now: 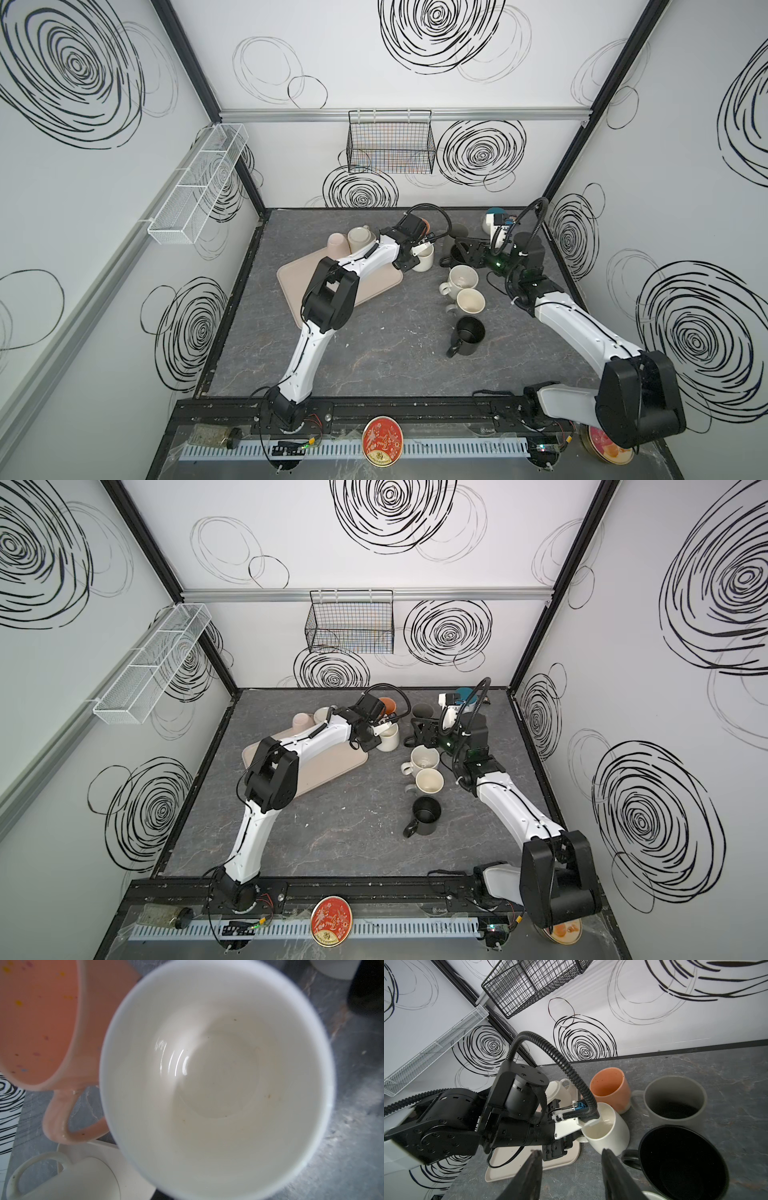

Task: Turn the mug right side up
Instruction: 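Set the upright white mug on the table beside the orange mug with the left gripper, then move the left gripper to the pale-pink mug's handle while the right gripper approaches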

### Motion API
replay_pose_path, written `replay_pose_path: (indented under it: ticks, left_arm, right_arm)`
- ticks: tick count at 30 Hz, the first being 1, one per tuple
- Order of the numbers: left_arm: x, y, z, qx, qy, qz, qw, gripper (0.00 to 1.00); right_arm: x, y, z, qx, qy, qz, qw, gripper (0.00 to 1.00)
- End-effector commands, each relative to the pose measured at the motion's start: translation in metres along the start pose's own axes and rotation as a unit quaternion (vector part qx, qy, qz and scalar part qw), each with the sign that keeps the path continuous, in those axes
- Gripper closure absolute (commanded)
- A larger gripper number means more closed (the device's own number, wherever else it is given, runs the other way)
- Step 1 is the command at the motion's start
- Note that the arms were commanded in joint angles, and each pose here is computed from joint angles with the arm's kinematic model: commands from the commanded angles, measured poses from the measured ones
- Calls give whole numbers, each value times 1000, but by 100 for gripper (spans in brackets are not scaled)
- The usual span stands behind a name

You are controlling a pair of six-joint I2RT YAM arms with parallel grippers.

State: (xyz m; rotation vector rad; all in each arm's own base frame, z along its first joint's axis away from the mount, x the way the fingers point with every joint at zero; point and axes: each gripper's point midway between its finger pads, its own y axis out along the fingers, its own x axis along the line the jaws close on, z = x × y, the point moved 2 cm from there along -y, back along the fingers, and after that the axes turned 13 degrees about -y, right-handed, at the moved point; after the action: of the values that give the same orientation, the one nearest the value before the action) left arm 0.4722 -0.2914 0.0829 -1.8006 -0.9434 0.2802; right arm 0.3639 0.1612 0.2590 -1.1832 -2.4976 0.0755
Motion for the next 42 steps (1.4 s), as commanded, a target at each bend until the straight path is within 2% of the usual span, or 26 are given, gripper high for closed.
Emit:
replay_pose_path:
  ticks: [1, 6, 11, 14, 17, 20, 24, 27, 30, 33, 42]
  left_arm:
    - [15, -16, -31, -55, -7, -27, 998, 66]
    - [16, -33, -36, -75, -23, -13, 997, 54]
    - [27, -60, -39, -99, -43, -11, 994, 47]
    - [47, -78, -36, -122, -76, -17, 989, 44]
    - [83, -92, -24, -137, -133, -43, 981, 38]
    - [124, -102, -4, -142, -208, -84, 964, 33]
    - [174, -113, 30, -163, -326, -111, 925, 28]
    - [207, -115, 55, -180, -399, -110, 892, 25]
    - [231, -103, 73, -175, -439, -91, 877, 23]
    - [245, -84, 80, -153, -451, -71, 877, 24]
    - [255, -41, 88, -99, -434, -59, 894, 26]
  right_arm:
    - [5, 1, -15, -15, -3, -16, 1000, 50]
    - [4, 5, -12, -5, 2, -19, 1000, 50]
    - [8, 11, -10, 1, 13, -27, 1000, 50]
    - [14, 18, -6, 12, 12, -29, 999, 50]
    - [26, 31, 0, 29, 7, -39, 999, 50]
    - [43, 46, 8, 47, -4, -55, 997, 50]
    - [64, 65, 17, 66, -13, -78, 995, 50]
    - [75, 77, 22, 77, -14, -93, 993, 50]
    - [85, 89, 28, 91, -14, -105, 990, 50]
    - [97, 100, 37, 107, -16, -119, 987, 50]
    - [111, 115, 53, 136, -13, -132, 982, 50]
